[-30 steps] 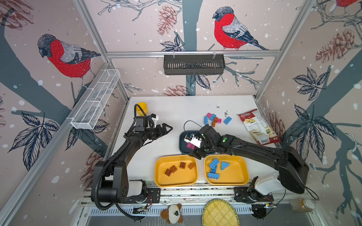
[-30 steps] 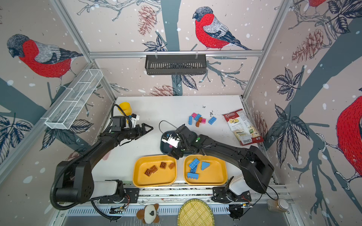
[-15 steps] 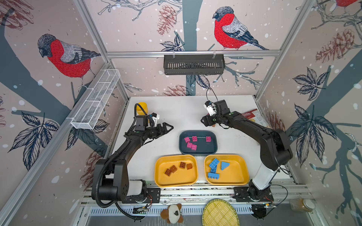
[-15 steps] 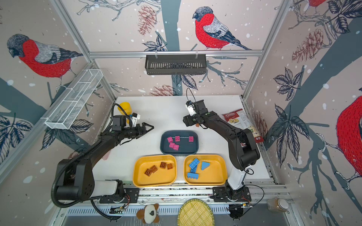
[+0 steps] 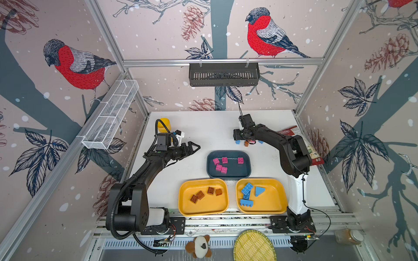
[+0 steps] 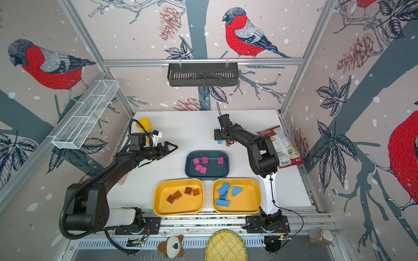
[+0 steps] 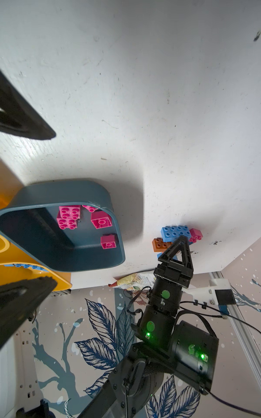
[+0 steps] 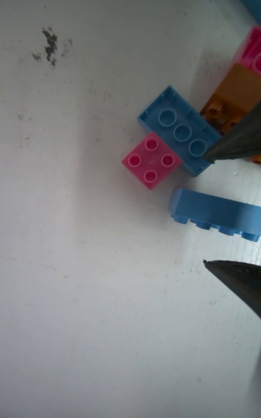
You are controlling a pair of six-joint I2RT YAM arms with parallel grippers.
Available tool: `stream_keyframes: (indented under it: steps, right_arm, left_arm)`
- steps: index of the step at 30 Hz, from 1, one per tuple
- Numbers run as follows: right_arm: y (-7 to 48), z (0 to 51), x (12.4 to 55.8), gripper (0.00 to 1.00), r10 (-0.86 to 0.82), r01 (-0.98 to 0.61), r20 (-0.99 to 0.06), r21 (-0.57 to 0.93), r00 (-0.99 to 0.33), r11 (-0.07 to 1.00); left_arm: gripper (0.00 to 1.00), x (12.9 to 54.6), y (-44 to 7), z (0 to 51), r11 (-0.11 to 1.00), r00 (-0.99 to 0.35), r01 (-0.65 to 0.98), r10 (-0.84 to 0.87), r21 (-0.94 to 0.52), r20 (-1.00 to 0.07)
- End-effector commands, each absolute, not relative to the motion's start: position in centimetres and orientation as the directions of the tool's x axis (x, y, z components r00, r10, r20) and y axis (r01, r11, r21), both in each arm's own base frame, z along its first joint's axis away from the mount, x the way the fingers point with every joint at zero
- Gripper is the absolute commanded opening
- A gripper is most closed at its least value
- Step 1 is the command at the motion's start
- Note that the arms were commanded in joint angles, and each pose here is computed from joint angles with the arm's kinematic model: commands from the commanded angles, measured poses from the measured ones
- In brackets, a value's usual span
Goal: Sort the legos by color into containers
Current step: 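Return the right gripper to the pile and grasp a light-blue brick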
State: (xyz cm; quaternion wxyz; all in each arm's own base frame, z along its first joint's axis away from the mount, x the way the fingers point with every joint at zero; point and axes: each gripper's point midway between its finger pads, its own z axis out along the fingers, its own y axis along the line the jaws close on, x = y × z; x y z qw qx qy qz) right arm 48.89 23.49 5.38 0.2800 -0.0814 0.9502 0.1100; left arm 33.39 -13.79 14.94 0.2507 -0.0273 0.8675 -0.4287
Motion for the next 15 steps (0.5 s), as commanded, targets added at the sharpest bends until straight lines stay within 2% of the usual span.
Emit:
stream_keyframes:
  steps: [1, 5, 13, 15]
  right_arm:
    - [23.5, 4.6, 49.0, 0.66, -0.067, -0.175, -0.537, 0.153, -0.841, 0.973]
    - [23.7, 4.0, 49.1, 0.55, -0.058, -0.163, -0.531, 0.152, -0.845, 0.975]
    - [24.3, 3.3, 48.8, 0.39, -0.084, -0.168, -0.524, 0.115, -0.848, 0.979]
    - [24.6, 3.6, 48.7, 0.3, -0.085, -0.176, -0.528, 0.124, -0.845, 0.977]
  left_arm:
    - [0.94, 33.5, -13.9, 15.0, 0.627, -0.87, 0.19, -0.25, -0.756, -0.426]
    - [0.93, 33.5, -13.9, 14.8, 0.627, -0.874, 0.187, -0.245, -0.757, -0.419]
    - [0.93, 33.5, -13.9, 15.0, 0.626, -0.873, 0.192, -0.242, -0.755, -0.423]
    - [0.93, 33.5, -13.9, 14.9, 0.628, -0.874, 0.193, -0.239, -0.754, -0.422]
